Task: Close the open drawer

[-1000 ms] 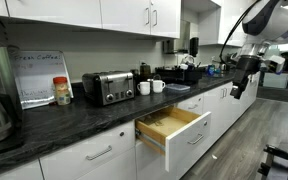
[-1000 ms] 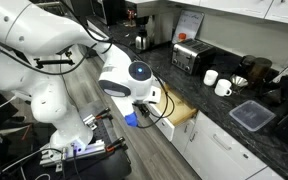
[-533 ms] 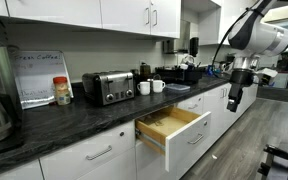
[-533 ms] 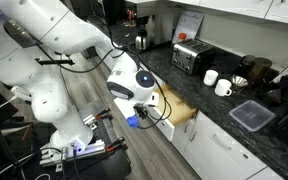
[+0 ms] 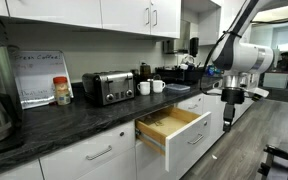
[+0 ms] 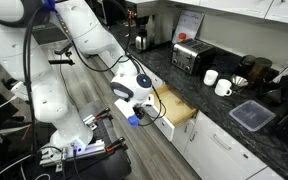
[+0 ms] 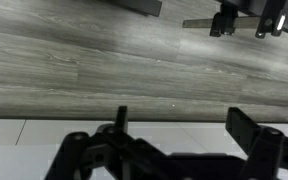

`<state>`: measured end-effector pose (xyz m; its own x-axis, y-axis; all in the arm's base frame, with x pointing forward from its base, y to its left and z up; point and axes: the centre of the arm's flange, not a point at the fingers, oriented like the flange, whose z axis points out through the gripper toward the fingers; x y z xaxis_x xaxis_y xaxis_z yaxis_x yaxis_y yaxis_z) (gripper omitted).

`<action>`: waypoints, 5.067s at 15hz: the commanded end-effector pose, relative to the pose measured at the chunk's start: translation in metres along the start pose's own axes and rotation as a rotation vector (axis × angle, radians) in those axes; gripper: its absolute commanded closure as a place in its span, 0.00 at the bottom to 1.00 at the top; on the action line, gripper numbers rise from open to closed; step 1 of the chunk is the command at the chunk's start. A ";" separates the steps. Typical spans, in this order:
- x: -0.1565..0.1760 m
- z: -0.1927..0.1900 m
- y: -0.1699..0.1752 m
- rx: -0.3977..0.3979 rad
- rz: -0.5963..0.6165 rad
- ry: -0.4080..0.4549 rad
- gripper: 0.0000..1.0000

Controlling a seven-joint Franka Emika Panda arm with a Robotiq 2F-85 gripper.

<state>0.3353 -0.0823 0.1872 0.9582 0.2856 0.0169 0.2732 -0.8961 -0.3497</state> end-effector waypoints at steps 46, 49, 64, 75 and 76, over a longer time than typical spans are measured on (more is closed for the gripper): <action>0.082 0.105 -0.034 -0.670 0.507 0.467 0.00; 0.095 0.097 -0.027 -0.673 0.496 0.496 0.00; 0.109 0.096 -0.010 -0.652 0.491 0.515 0.00; 0.135 0.122 0.035 -0.701 0.461 0.480 0.00; 0.139 0.124 0.038 -0.707 0.450 0.478 0.00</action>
<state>0.4670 -0.0176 0.0932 0.8828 -0.1870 0.4310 -0.3044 -0.9264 0.2215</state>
